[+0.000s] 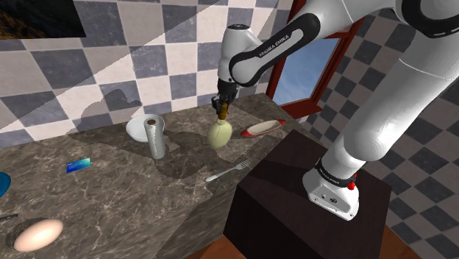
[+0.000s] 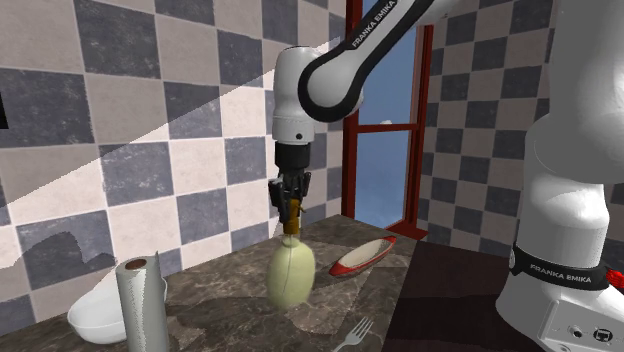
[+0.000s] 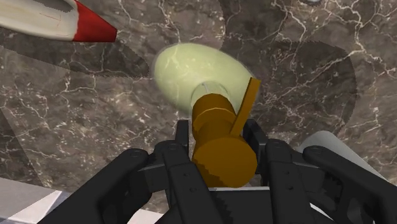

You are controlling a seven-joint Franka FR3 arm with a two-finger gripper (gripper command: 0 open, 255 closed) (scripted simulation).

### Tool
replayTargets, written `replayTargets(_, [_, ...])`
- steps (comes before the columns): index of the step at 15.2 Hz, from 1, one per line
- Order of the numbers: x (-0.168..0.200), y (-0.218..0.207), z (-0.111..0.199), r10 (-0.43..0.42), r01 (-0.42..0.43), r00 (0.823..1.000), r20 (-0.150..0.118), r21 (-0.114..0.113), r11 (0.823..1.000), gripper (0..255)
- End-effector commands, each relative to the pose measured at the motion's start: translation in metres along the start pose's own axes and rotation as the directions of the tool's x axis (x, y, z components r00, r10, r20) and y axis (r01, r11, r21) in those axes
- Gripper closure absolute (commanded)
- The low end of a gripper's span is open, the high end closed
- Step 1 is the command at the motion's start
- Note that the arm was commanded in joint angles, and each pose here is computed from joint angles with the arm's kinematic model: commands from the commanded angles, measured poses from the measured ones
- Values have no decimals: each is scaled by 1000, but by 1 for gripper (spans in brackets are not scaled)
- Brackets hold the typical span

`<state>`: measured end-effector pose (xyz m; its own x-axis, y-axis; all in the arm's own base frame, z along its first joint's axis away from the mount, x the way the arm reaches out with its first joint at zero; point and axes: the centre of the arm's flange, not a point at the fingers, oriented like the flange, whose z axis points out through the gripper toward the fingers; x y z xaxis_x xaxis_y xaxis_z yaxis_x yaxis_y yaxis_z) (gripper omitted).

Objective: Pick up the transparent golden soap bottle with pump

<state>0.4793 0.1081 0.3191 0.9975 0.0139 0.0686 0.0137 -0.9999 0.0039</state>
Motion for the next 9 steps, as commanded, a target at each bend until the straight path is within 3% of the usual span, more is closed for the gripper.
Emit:
replayTargets(1, [-1, 0, -13, 0, 0, 1000, 0, 0, 1000, 255])
replayTargets(9, [2, 0, -55, 0, 0, 1000, 0, 0, 1000, 255])
